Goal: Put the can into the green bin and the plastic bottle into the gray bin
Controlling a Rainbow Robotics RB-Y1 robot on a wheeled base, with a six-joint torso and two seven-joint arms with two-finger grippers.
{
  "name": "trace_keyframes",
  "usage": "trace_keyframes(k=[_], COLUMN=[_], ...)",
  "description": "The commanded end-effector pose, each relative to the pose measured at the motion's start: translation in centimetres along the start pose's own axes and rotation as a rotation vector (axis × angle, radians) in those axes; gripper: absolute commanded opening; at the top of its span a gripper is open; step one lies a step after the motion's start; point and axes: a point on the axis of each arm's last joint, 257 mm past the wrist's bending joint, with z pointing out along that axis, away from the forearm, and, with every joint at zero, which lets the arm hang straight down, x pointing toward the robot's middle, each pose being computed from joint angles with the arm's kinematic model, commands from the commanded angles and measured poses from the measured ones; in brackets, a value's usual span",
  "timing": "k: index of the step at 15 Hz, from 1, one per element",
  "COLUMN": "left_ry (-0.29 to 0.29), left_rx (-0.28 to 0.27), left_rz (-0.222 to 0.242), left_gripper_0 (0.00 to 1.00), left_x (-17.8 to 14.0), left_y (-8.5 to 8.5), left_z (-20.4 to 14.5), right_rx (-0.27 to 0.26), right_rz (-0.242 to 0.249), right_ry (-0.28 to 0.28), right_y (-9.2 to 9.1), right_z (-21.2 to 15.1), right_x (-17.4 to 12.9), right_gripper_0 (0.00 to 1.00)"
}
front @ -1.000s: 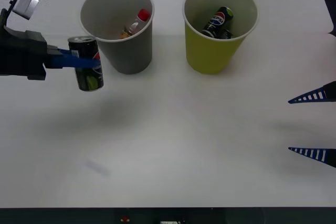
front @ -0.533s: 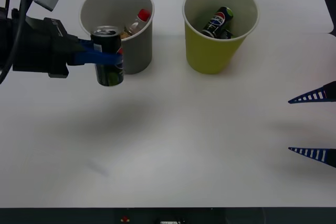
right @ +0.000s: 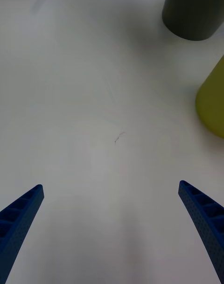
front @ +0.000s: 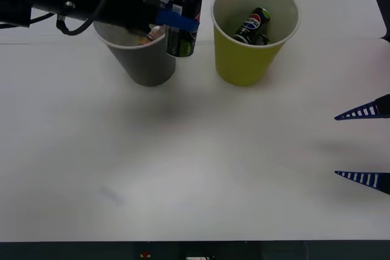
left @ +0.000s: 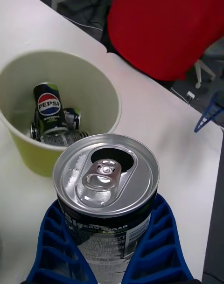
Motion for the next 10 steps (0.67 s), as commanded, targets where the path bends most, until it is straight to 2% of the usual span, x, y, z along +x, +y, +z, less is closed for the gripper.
trace_keyframes(k=[1, 6, 10], left_ry=[0.002, 0.051, 0.033], left_rx=[-0.017, -0.093, -0.108], left_rz=[0.015, 0.029, 0.041], left_gripper_0=[0.0, 0.0, 0.0], left_x=[-3.6, -7.2, -8.7], left_y=[0.7, 2.4, 3.3], left_z=[2.9, 8.0, 12.1], right_rx=[0.0, 0.0, 0.0], right_rz=[0.0, 0.0, 0.0], right_ry=[0.0, 0.0, 0.0], right_y=[0.0, 0.0, 0.0], right_z=[0.0, 0.0, 0.0], right_x=[0.0, 0.0, 0.0], right_gripper_0=[1.0, 1.0, 1.0])
